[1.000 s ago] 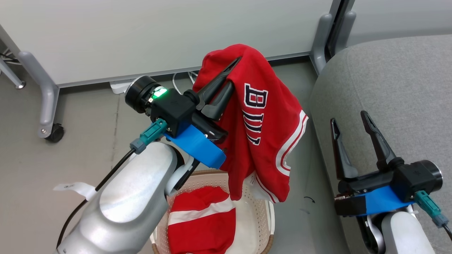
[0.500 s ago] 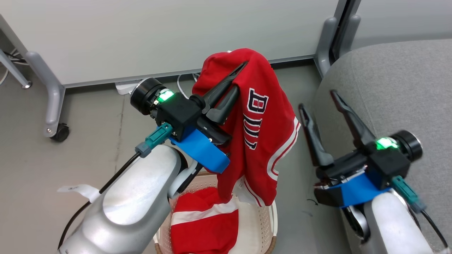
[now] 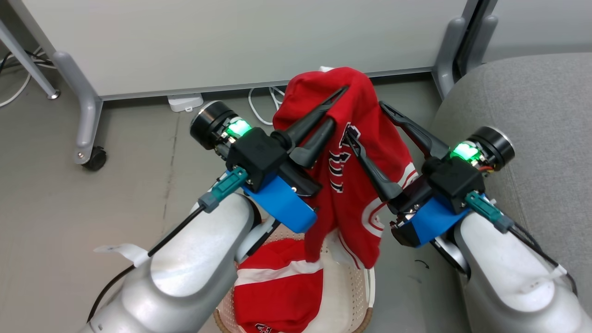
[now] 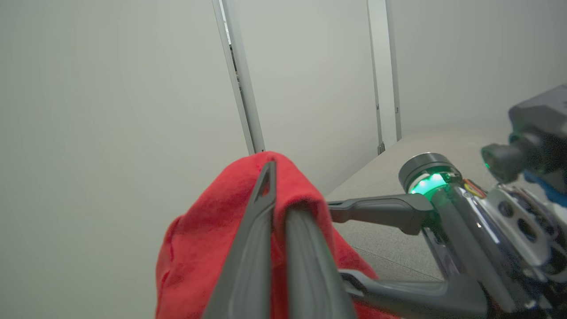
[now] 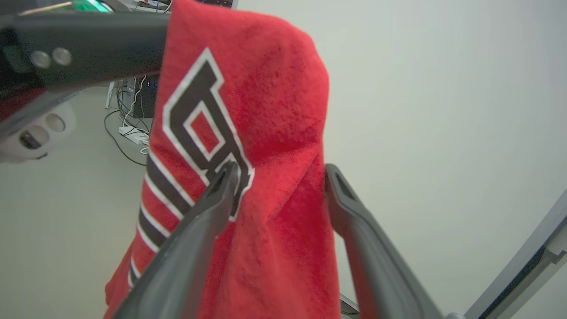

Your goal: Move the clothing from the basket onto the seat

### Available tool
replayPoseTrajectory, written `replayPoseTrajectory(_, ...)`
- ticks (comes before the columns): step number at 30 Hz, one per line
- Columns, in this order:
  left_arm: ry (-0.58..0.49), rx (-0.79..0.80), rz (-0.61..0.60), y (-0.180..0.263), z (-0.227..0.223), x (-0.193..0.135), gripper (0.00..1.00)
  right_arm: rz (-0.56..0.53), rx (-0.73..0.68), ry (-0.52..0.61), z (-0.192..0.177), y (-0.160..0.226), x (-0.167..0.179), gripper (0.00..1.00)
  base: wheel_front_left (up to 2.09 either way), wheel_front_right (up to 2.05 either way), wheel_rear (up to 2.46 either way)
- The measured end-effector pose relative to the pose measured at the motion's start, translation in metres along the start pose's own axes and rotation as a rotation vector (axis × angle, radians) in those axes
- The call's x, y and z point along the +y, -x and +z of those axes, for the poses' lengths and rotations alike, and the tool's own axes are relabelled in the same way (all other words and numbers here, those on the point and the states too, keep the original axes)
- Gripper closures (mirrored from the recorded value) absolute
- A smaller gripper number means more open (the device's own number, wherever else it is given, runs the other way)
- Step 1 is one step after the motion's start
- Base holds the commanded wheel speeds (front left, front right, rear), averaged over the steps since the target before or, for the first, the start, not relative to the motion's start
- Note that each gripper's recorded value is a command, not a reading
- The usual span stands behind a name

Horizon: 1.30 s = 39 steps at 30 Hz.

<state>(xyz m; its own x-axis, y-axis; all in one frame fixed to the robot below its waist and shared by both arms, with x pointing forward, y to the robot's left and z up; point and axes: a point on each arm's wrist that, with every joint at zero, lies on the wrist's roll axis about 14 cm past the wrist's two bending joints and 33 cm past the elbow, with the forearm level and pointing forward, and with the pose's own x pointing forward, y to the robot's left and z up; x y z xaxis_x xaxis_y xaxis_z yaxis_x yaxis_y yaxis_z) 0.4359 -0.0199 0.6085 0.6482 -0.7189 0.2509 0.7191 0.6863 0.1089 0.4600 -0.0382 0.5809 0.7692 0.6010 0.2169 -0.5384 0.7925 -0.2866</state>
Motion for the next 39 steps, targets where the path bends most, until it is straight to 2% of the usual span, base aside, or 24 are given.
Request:
replayPoseTrajectory(5,-0.002,-0.007,-0.019,-0.001,0.002,-0.007,1.0,0.063,0.032,0.012,-0.009,-0.01,0.007,0.0,0.0,0.0,0.0)
replayPoseTrajectory(10,-0.004,-0.013,-0.032,-0.002,0.003,-0.011,1.0,0.098,0.069,-0.048,-0.023,-0.017,0.016,0.0,0.0,0.0,0.0)
replayPoseTrajectory(11,-0.006,-0.014,-0.032,-0.002,0.003,-0.01,1.0,0.105,0.079,-0.054,-0.026,-0.017,0.017,0.38,0.0,0.0,0.0)
replayPoseTrajectory(12,-0.008,-0.013,-0.03,-0.001,0.004,-0.009,1.0,0.104,0.08,-0.066,-0.026,-0.018,0.018,0.94,0.0,0.0,0.0)
replayPoseTrajectory(13,-0.01,-0.013,-0.028,-0.001,0.004,-0.008,1.0,0.105,0.08,-0.073,-0.027,-0.019,0.019,1.0,0.0,0.0,0.0)
replayPoseTrajectory(33,-0.014,0.01,-0.013,0.002,-0.006,-0.001,1.0,0.068,0.056,-0.129,-0.022,-0.018,0.014,1.0,0.0,0.0,0.0)
replayPoseTrajectory(34,-0.014,0.013,-0.009,0.002,-0.007,0.0,0.97,0.062,0.054,-0.134,-0.022,-0.017,0.013,1.0,0.0,0.0,0.0)
replayPoseTrajectory(35,-0.013,0.016,-0.007,0.002,-0.009,0.0,0.57,0.057,0.055,-0.14,-0.023,-0.017,0.012,1.0,0.0,0.0,0.0)
replayPoseTrajectory(36,-0.011,0.02,-0.004,0.003,-0.01,0.001,0.0,0.048,0.054,-0.146,-0.023,-0.016,0.011,1.0,0.0,0.0,0.0)
replayPoseTrajectory(39,-0.001,0.028,0.003,0.004,-0.014,0.0,0.0,0.023,0.046,-0.164,-0.023,-0.015,0.006,1.0,0.0,0.0,0.0)
